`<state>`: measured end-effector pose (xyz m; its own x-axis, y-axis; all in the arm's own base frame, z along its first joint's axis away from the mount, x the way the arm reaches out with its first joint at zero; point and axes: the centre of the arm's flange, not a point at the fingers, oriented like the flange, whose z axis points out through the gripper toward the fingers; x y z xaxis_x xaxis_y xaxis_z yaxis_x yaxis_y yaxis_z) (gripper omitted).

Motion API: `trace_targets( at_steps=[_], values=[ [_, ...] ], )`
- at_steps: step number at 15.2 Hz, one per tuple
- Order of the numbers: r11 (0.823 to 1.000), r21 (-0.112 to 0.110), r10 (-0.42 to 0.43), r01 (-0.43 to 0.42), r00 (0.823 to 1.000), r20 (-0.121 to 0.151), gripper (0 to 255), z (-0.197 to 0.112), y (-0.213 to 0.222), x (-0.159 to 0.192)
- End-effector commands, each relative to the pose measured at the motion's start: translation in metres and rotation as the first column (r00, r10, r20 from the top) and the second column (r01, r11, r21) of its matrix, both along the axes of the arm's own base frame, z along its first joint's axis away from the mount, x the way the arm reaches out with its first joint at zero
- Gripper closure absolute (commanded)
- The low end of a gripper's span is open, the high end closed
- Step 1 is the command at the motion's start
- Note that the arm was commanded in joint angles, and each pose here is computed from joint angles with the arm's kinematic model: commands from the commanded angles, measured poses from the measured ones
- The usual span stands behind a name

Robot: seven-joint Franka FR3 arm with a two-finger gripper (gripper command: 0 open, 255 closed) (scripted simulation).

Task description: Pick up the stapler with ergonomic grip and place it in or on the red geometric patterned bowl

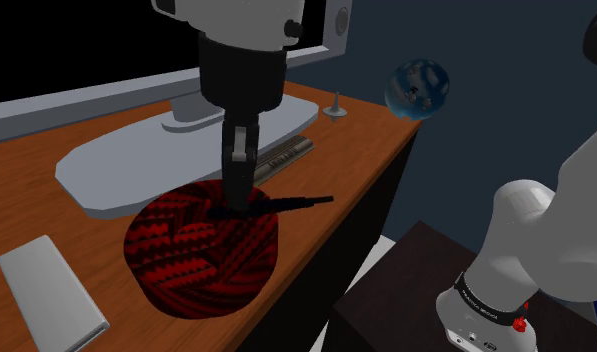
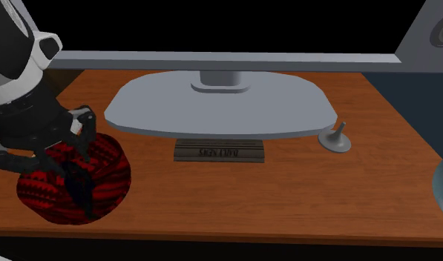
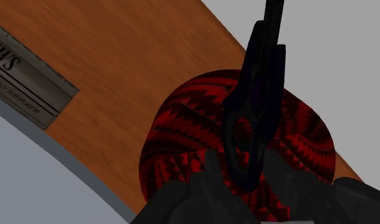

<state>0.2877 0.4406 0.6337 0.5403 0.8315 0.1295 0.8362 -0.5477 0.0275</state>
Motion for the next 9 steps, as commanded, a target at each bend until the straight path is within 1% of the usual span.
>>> trace_targets(
  at_steps=[1, 5, 9],
  values=[
    [1.0, -0.029, -0.002, 0.002, 1.0, -0.022, 0, -0.008, -0.002, 0.0],
    [1.0, -0.029, -0.002, 0.002, 1.0, -0.022, 0, -0.009, -0.002, 0.0],
    [1.0, -0.029, -0.002, 0.002, 1.0, -0.022, 0, 0.041, -0.005, -0.003]
  ],
)
